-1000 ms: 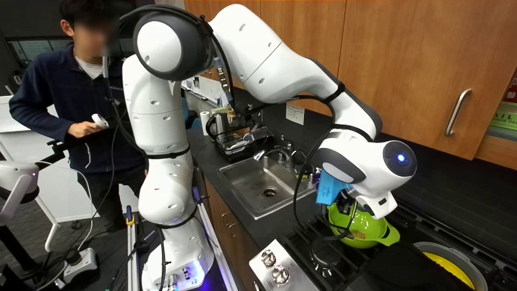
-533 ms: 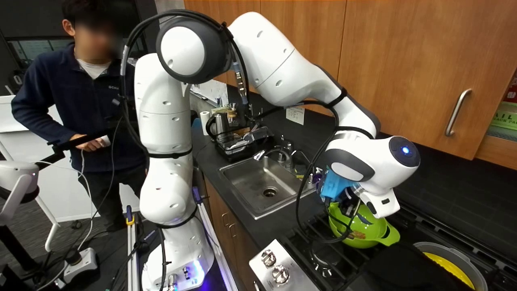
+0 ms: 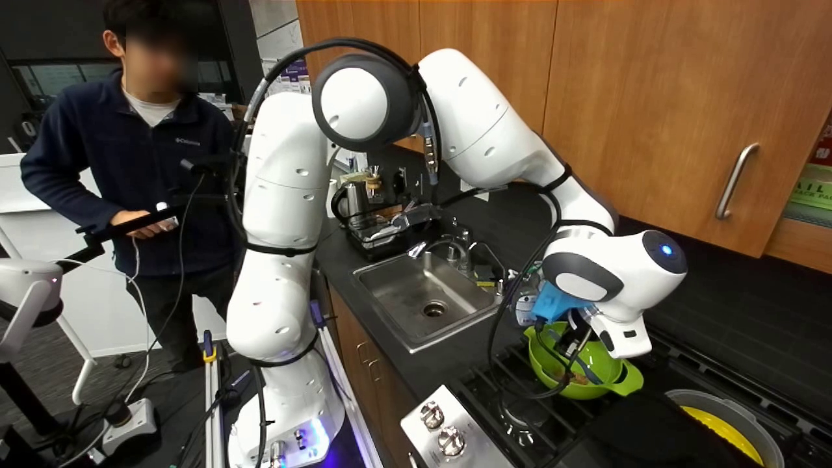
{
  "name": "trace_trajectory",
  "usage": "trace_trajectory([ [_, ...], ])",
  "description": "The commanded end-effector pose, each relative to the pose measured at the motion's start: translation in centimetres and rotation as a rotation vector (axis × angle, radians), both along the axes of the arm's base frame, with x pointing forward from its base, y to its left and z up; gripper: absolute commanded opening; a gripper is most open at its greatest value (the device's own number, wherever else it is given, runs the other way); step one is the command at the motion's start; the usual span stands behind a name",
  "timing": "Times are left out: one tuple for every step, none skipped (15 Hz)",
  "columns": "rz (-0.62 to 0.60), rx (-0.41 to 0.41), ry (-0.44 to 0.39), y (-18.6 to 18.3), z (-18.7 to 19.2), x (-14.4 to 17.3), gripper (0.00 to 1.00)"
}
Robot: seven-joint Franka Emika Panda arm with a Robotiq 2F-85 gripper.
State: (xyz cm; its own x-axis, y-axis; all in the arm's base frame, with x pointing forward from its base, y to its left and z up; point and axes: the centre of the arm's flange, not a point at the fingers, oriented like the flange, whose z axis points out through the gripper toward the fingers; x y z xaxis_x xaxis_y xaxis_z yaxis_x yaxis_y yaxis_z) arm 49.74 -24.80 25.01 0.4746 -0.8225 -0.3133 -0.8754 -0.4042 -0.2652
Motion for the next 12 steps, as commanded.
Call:
trace_trajectory([
  [0.005, 0.025, 0.024, 0.2, 0.3, 0.9, 0.36],
  [0.005, 0.032, 0.024, 0.2, 0.3, 0.9, 0.42],
  [0.008, 0.038, 0.024, 0.3, 0.4, 0.9, 0.49],
  [0.010, 0.043, 0.025, 0.3, 0.4, 0.9, 0.55],
  [0.013, 0.046, 0.023, 0.3, 0.5, 0.9, 0.62],
  [0.020, 0.052, 0.018, 0.4, 0.7, 0.8, 0.69],
  [0.029, 0.057, 0.012, 0.5, 0.9, 0.7, 0.75],
  [0.036, 0.058, 0.007, 0.7, 1.2, 0.6, 0.82],
  [0.044, 0.057, 0.002, 0.9, 1.6, 0.5, 0.90],
  [0.051, 0.054, 0.002, 1.1, 1.8, 0.4, 0.96],
  [0.054, 0.046, 0.001, 1.4, 2.0, 0.4, 1.00],
  [0.053, 0.043, 0.001, 1.4, 2.1, 0.5, 1.00],
])
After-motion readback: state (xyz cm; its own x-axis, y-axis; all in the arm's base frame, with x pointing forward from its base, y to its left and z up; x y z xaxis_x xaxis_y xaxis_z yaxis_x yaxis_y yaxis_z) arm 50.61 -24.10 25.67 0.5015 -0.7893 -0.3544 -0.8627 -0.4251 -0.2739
